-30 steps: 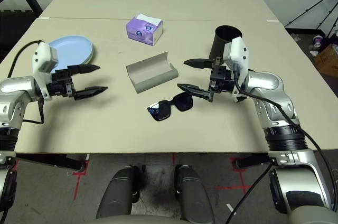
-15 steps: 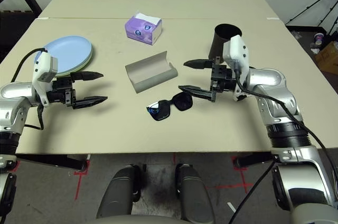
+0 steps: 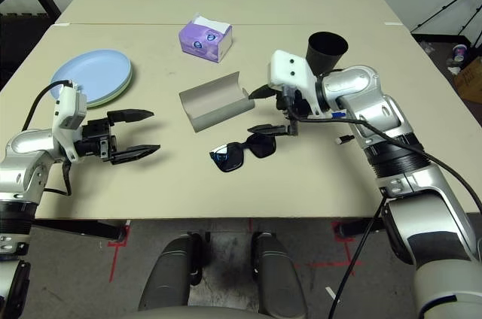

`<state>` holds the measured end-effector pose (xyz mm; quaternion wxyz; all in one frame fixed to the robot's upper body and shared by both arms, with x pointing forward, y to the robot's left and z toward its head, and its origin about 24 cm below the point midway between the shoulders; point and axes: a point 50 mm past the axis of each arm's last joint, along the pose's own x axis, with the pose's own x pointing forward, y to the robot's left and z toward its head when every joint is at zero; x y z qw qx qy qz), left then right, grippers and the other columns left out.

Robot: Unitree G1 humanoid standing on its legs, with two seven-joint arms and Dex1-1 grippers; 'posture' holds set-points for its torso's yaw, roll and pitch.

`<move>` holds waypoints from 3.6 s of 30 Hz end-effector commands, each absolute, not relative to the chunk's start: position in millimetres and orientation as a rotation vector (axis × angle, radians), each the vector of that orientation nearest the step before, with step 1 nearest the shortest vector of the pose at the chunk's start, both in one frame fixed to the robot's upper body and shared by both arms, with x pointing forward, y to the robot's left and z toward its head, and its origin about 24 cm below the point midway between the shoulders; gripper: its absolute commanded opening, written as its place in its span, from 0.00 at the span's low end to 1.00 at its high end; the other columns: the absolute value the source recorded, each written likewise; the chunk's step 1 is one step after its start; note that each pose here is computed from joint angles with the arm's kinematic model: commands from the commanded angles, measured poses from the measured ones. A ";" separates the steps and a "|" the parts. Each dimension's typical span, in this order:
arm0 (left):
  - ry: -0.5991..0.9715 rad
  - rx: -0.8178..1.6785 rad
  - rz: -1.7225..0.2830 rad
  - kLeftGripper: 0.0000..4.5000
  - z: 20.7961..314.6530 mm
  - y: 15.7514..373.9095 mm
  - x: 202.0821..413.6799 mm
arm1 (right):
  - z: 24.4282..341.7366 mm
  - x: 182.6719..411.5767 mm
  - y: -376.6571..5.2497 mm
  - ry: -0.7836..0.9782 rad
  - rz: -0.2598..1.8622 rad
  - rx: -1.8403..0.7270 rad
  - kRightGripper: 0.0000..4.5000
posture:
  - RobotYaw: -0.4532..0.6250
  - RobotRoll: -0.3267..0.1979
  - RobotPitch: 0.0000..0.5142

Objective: Organize and tidy the items on the table.

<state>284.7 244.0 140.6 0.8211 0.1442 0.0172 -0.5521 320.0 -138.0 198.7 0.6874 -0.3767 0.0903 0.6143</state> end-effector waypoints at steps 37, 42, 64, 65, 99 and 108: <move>0.092 0.377 -1.321 1.00 137.2 232.5 286.6 | 196.6 302.8 -72.3 0.395 1.340 -1.533 1.00 | 0.43 0.62 0.36; 0.094 0.379 -1.323 1.00 135.5 231.3 286.4 | 195.4 305.7 -70.6 0.418 1.342 -1.572 1.00 | 0.43 0.62 0.36; 0.085 0.367 -1.312 1.00 134.5 227.7 288.1 | 194.9 305.1 -66.0 0.492 1.341 -1.562 1.00 | 0.43 0.62 0.35; 0.086 0.368 -1.312 1.00 134.4 227.6 288.2 | 194.7 305.1 -65.7 0.493 1.341 -1.560 1.00 | 0.43 0.62 0.35; 0.116 0.414 -1.321 1.00 128.3 233.2 283.3 | 179.0 305.4 -63.3 0.516 1.337 -1.571 1.00 | 0.46 0.62 0.33; 0.119 0.416 -1.319 1.00 127.8 234.2 282.2 | 176.1 304.3 -62.8 0.518 1.349 -1.575 0.48 | 0.46 0.62 0.33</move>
